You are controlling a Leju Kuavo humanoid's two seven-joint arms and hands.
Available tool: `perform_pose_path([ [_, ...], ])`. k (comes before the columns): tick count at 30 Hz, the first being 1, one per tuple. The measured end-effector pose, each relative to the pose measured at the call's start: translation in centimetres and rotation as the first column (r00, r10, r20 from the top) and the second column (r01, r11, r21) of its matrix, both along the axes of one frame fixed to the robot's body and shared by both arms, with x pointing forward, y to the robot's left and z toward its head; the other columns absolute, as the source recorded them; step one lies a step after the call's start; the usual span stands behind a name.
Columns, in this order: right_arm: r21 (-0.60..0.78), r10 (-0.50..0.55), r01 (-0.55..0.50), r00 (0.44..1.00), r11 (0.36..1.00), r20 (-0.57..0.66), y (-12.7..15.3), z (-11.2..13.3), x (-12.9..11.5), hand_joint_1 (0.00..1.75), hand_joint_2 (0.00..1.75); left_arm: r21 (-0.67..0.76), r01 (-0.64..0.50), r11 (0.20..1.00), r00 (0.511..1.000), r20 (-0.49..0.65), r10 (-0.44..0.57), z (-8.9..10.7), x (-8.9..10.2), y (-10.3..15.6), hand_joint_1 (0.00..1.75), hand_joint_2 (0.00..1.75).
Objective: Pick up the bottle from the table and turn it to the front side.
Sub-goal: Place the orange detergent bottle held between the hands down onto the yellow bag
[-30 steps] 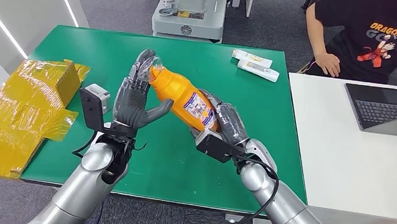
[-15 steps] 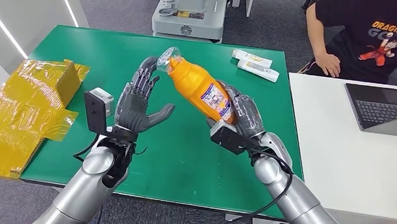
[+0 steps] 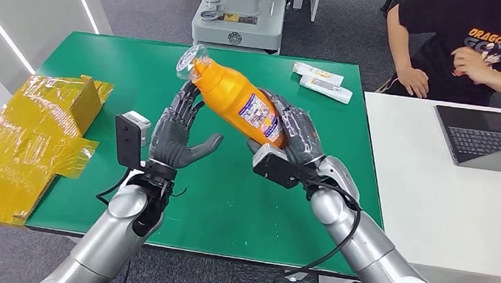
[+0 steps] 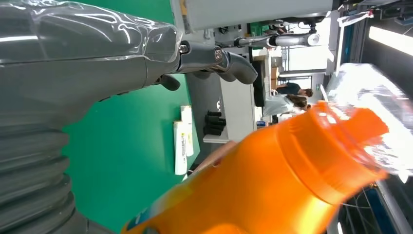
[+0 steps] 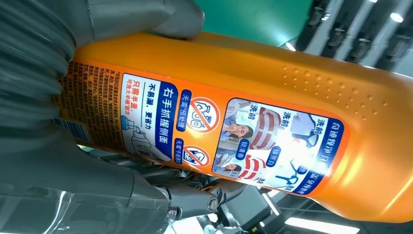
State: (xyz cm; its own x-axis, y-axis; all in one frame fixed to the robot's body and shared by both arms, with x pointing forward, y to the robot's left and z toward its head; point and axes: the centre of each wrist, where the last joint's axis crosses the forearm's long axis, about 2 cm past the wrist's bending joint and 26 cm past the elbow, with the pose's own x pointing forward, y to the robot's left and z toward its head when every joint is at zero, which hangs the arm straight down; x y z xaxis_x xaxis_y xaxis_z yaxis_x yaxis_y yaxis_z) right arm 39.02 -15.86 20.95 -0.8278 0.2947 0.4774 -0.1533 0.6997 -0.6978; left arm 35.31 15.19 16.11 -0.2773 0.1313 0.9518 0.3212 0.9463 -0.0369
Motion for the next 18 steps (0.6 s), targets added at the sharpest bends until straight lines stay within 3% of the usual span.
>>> perform_pose_path([
  [18, -0.019, 0.06, -0.061, 0.997, 0.998, -0.044, 0.9, -0.1, -0.6, 1.75, 1.75, 0.02, -0.054, 0.998, 0.998, -0.038, 0.055, -1.7, 0.2, 1.0, 0.0, 1.75],
])
